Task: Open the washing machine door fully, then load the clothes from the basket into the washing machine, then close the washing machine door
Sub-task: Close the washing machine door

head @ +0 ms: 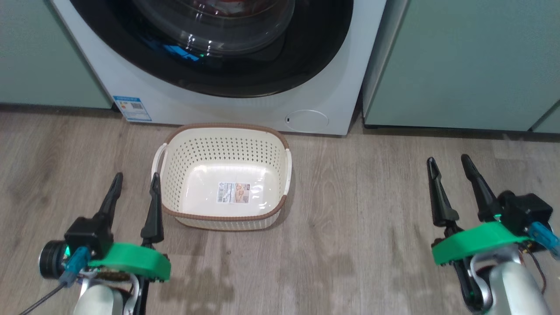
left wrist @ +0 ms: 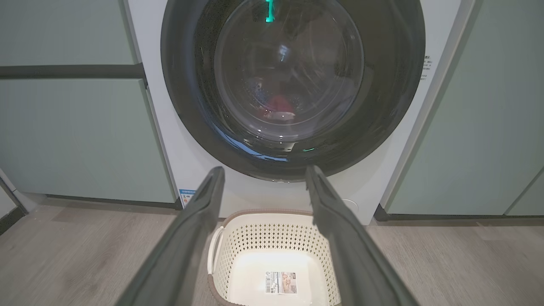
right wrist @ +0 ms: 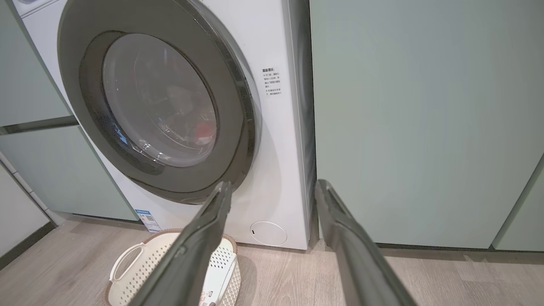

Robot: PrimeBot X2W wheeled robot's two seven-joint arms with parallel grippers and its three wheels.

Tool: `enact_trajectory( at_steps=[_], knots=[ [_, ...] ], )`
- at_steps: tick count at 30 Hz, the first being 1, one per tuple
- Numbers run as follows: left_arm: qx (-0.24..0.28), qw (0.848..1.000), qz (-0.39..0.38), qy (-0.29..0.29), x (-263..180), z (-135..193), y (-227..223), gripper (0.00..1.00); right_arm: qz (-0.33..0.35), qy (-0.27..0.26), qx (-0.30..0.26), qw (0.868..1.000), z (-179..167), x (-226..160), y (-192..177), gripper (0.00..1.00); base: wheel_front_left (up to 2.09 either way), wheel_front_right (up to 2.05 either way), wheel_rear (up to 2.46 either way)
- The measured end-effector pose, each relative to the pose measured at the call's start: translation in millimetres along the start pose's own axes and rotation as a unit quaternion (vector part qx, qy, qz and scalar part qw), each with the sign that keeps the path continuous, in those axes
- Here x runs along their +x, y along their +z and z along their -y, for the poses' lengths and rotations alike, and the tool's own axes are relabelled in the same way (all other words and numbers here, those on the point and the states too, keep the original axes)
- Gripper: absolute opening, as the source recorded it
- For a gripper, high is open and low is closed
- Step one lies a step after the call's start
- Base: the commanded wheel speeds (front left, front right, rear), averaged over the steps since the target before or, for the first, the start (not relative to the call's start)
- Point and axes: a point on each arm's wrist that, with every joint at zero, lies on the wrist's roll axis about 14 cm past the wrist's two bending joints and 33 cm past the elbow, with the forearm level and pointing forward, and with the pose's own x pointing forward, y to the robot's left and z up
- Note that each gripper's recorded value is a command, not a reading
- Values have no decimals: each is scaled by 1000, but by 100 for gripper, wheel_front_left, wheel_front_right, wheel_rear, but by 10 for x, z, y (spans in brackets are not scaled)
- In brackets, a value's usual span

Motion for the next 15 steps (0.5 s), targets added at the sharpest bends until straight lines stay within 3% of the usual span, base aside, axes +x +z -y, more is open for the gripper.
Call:
enact_trajectory(
  at_steps=[15],
  knots=[
    [4,1000,-5,-2,-201,1,14,100,0,-18,-8,1000,85,-374,195,100,0,0,0]
  ],
)
